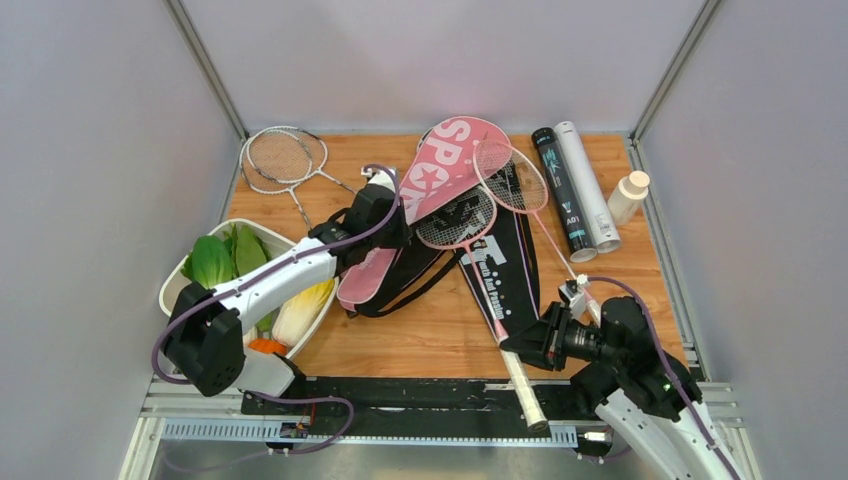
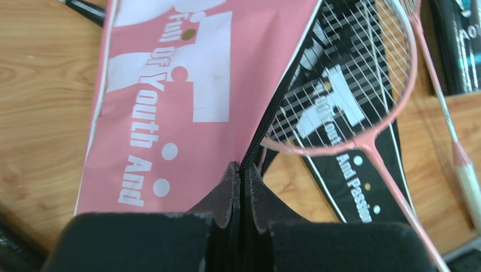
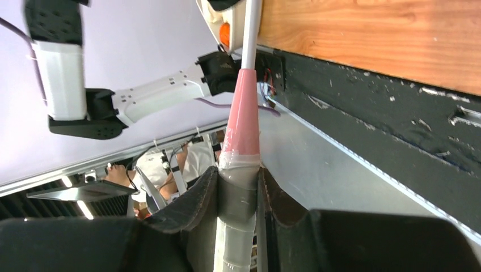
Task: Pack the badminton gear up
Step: Place the racket in the racket bag.
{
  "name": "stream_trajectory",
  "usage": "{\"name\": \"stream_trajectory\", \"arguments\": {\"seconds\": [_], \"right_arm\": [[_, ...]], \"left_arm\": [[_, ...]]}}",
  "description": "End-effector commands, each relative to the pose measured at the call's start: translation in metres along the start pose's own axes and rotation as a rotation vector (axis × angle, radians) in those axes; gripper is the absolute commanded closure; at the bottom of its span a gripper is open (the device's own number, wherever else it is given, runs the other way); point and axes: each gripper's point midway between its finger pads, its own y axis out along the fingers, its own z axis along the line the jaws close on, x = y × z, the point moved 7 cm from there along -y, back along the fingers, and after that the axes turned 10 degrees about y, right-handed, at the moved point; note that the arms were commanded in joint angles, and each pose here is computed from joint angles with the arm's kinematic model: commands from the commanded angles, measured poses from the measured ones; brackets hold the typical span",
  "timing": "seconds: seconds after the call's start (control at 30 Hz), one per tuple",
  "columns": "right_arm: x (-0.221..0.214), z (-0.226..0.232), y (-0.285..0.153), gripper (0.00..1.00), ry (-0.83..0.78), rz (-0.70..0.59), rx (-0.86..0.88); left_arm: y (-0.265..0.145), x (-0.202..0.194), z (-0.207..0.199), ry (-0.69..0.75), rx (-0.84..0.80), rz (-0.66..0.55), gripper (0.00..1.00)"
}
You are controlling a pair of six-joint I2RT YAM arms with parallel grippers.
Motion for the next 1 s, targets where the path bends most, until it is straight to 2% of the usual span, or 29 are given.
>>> {"name": "stream_trajectory", "arguments": {"seconds": [0.0,0.23,0.43,0.6,0.73,0.97], "right_arm": [[0.012,0.038,0.001,1.00,-0.073,-0.124,0.188],[0.051,0.024,0.037,1.00,0.021,-0.257,0.270],[0.069,0.036,0.057,1.00,-0.095,-0.323,0.235],[0.084,0.049,0.073,1.00,-0.070,-0.378,0.311],[0.100,0.049,0.101,1.00,-0.055,-0.403,0.286],[0.119,0.078,0.147,1.00,-0.155,-0.503,0.238]], "left_arm": [[-0.018,0.014,-0.026,-0.051,-0.225,-0.111,1.00],[-0.027,0.009,-0.037,-0.077,-0.350,-0.106,1.00],[-0.022,-0.004,-0.040,-0.092,-0.400,-0.053,1.00],[-0.020,-0.013,-0.043,-0.119,-0.447,-0.054,1.00],[-0.022,-0.023,-0.045,-0.120,-0.451,-0.037,1.00],[-0.037,-0.038,-0.045,-0.147,-0.488,-0.025,1.00]]}}
